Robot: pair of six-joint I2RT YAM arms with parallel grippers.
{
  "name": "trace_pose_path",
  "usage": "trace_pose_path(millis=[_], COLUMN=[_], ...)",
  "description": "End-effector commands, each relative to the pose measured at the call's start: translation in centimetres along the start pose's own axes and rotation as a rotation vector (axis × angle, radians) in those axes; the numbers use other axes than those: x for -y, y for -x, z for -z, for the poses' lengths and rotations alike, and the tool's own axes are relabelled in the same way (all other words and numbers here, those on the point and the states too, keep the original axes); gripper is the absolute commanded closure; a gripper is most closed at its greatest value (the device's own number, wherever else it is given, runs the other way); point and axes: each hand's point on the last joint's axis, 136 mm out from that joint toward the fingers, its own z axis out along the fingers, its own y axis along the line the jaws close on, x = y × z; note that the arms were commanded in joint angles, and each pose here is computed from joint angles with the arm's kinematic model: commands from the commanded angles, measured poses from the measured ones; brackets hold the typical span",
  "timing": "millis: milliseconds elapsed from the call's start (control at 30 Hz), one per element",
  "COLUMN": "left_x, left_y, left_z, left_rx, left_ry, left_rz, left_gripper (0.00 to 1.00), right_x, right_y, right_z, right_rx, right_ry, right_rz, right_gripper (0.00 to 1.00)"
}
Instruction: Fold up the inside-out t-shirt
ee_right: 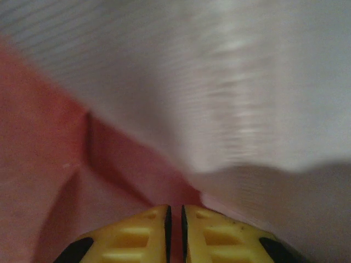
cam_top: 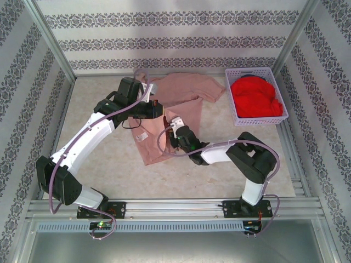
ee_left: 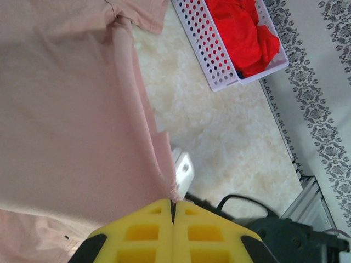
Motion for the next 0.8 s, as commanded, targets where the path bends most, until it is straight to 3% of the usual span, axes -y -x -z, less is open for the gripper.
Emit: trace_pose_path(millis=[0, 333, 467, 533, 767], left_x=[1.8, 2.5, 3.1, 2.9, 2.5], left_y=[0.9, 0.9, 1.1, 1.2, 1.3], left_z=[1.7, 3.1, 4.4, 5.2, 6.1], left_rx=[0.023, 0.018, 0.038, 0.056, 0.075], left_ry=[-0.049, -0.045, -0.044, -0.015, 0.034], left_rz=[0.001, -0.004, -0.027, -0.054, -0.152], left_gripper=[1.0, 1.0, 1.0, 1.0, 1.0], right_x=[-3.4, -4.7, 0.3, 2.5, 2.6], right_y=[1.4, 5.4, 5.1, 4.6, 3.5], right_z=[-0.9, -4.5, -6.0, -5.5, -2.7], right_rx=[0.065, 0.181, 0.173, 0.176, 0.148], right_ry=[0.128, 0.151, -0.021, -0.037, 0.136], right_rz=[0.041, 0.058, -0.125, -0.201, -0.149], right_gripper=[0.82, 0.79, 0.78, 0.76, 0.68])
